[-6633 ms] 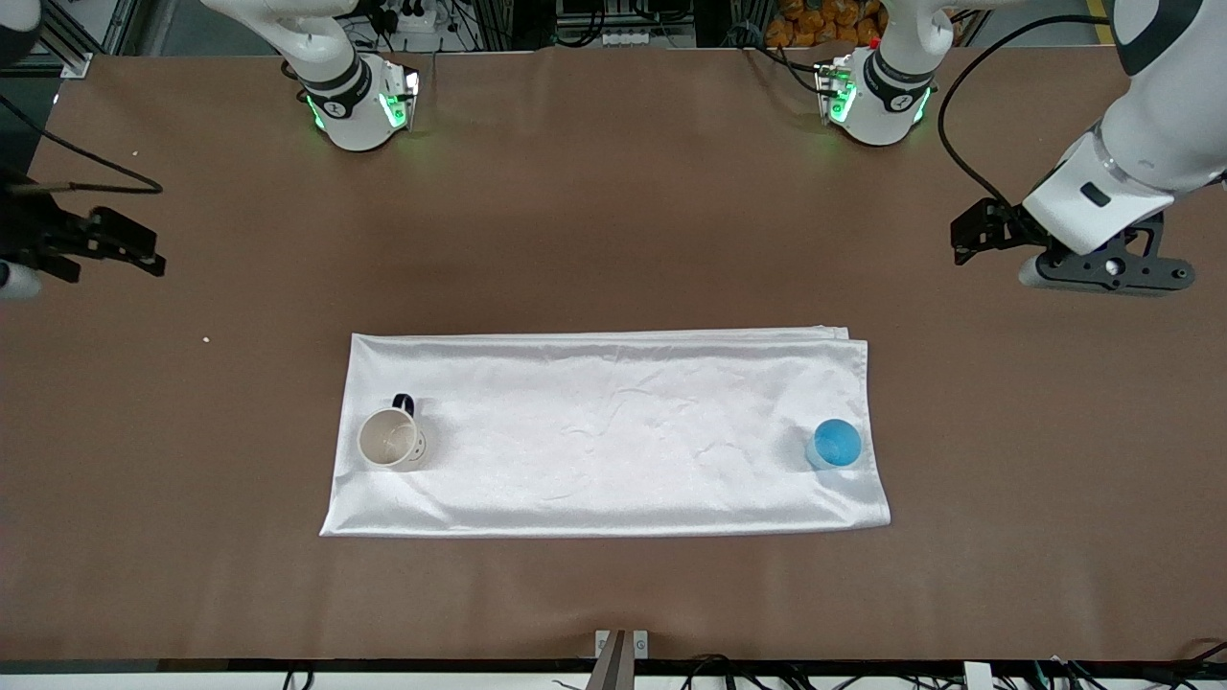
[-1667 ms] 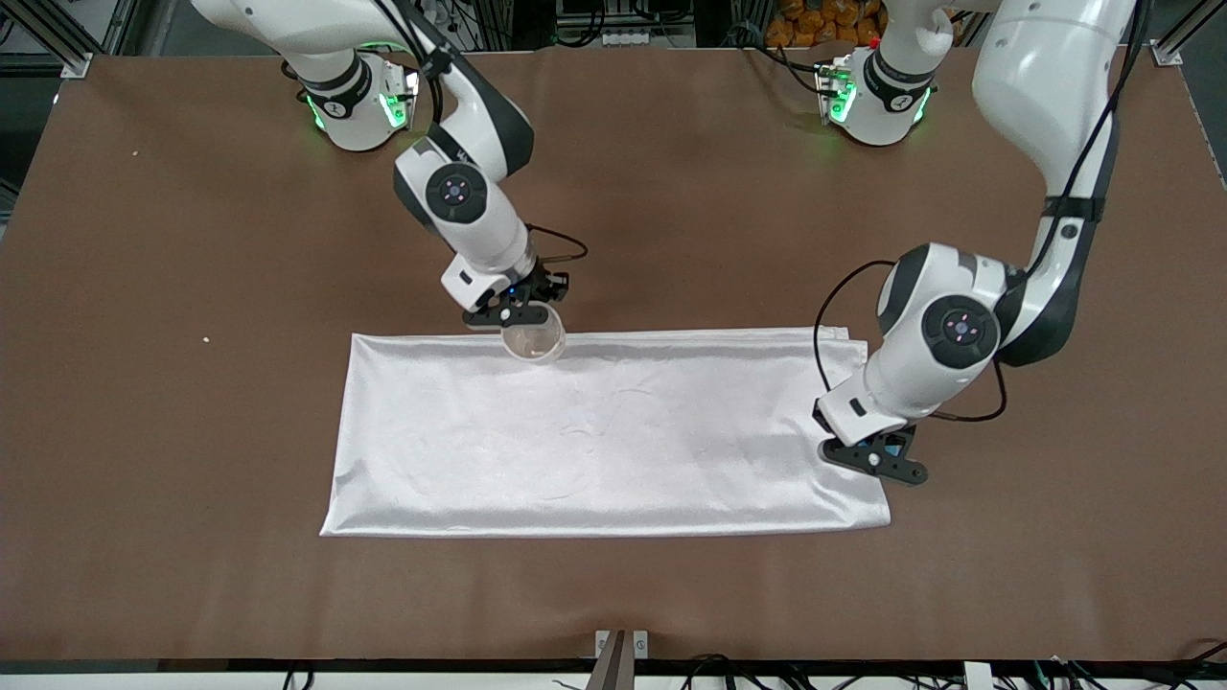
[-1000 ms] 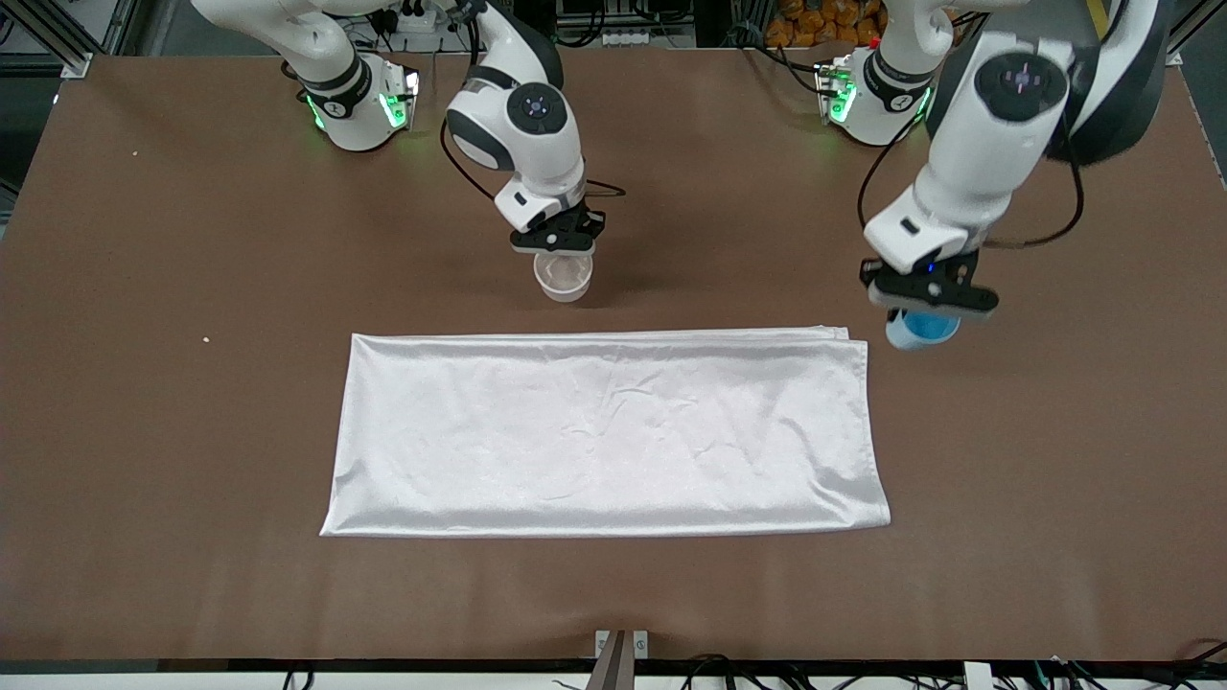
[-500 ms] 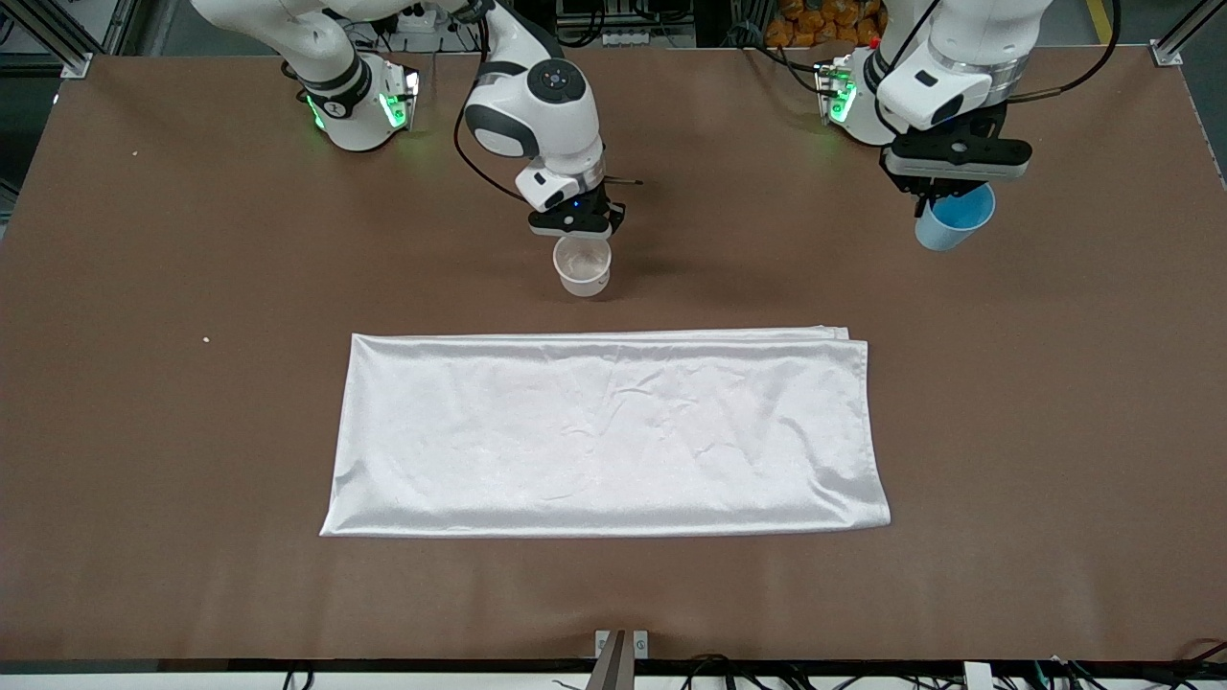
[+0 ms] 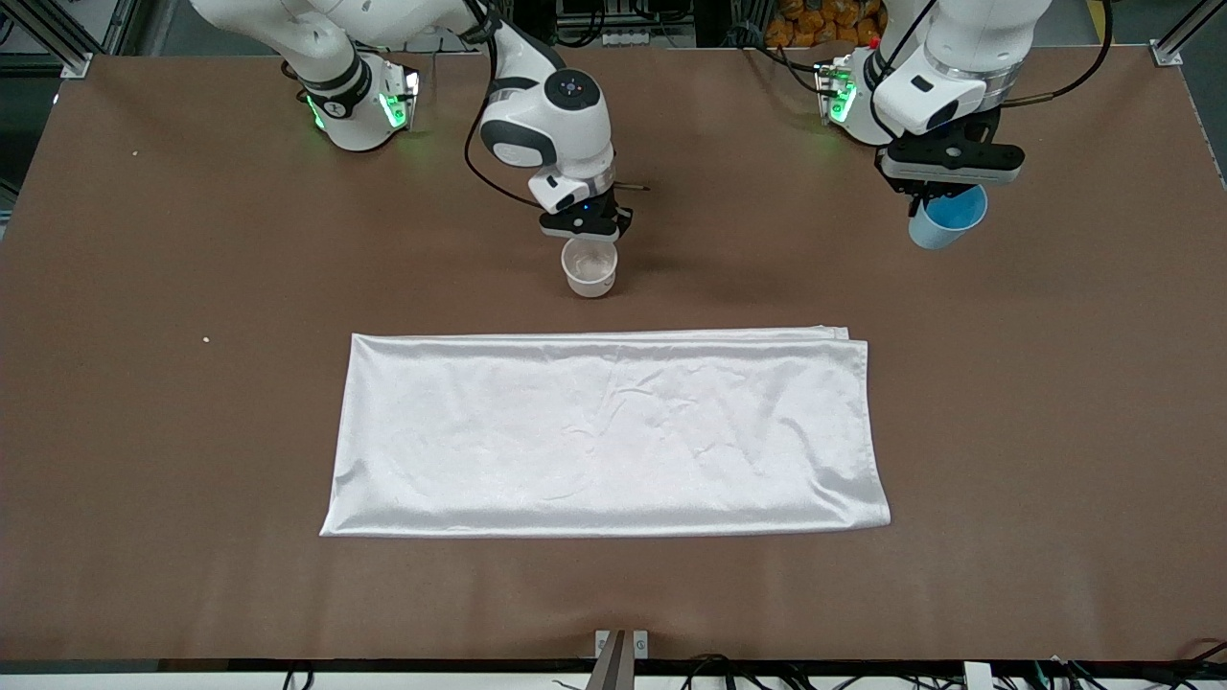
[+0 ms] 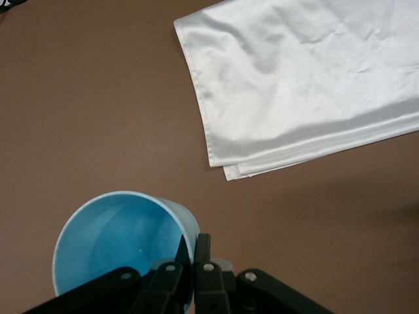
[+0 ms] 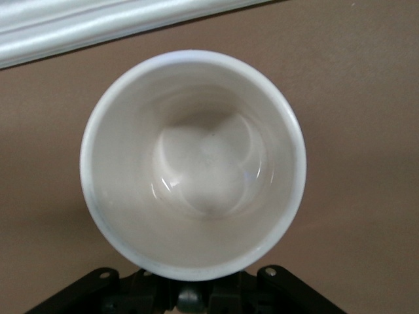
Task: Place blue cup into white mug on table
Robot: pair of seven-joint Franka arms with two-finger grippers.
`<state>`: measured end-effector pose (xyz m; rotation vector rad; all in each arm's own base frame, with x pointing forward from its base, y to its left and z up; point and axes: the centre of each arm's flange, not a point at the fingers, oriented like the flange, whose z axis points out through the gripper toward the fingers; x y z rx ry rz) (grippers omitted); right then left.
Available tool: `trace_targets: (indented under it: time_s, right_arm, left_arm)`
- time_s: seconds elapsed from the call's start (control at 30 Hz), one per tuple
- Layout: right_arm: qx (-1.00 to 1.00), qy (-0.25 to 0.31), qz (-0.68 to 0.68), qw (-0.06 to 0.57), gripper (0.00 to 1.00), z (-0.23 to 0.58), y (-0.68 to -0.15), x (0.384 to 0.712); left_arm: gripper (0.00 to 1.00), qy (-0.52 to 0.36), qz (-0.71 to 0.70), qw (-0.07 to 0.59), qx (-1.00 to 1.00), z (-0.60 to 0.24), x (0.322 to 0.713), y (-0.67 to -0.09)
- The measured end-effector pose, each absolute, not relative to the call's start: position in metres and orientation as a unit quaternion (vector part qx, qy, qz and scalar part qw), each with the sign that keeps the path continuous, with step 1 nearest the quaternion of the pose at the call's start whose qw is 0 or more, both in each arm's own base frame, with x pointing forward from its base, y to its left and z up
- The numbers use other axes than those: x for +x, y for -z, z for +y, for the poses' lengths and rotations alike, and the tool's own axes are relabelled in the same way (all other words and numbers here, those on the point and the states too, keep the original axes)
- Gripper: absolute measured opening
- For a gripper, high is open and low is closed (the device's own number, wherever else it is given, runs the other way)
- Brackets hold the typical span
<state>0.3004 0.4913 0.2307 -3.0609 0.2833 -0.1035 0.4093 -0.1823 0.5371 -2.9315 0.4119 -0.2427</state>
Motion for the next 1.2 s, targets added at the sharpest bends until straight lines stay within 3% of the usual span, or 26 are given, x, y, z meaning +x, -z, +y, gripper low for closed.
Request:
trace_targets:
  time_s: [0.3, 0.67, 1.2]
  right_arm:
    - [-0.993, 0.064, 0.1, 0.03, 0.1, 0.497, -0.219, 0.288]
    - [-0.991, 0.06, 0.116, 0.035, 0.11, 0.505, -0.214, 0.276]
    - [-0.99, 0.076, 0.119, 0.021, 0.84, 0.53, -0.244, 0.271]
  left_arm:
    - [0.04, 0.082, 0.138, 0.085, -0.983, -0.182, 0.409, -0.537]
    - [0.04, 0.083, 0.138, 0.085, -0.983, -0.183, 0.41, -0.538]
    - [0.04, 0.094, 0.133, 0.063, -0.985, -0.21, 0.406, -0.549]
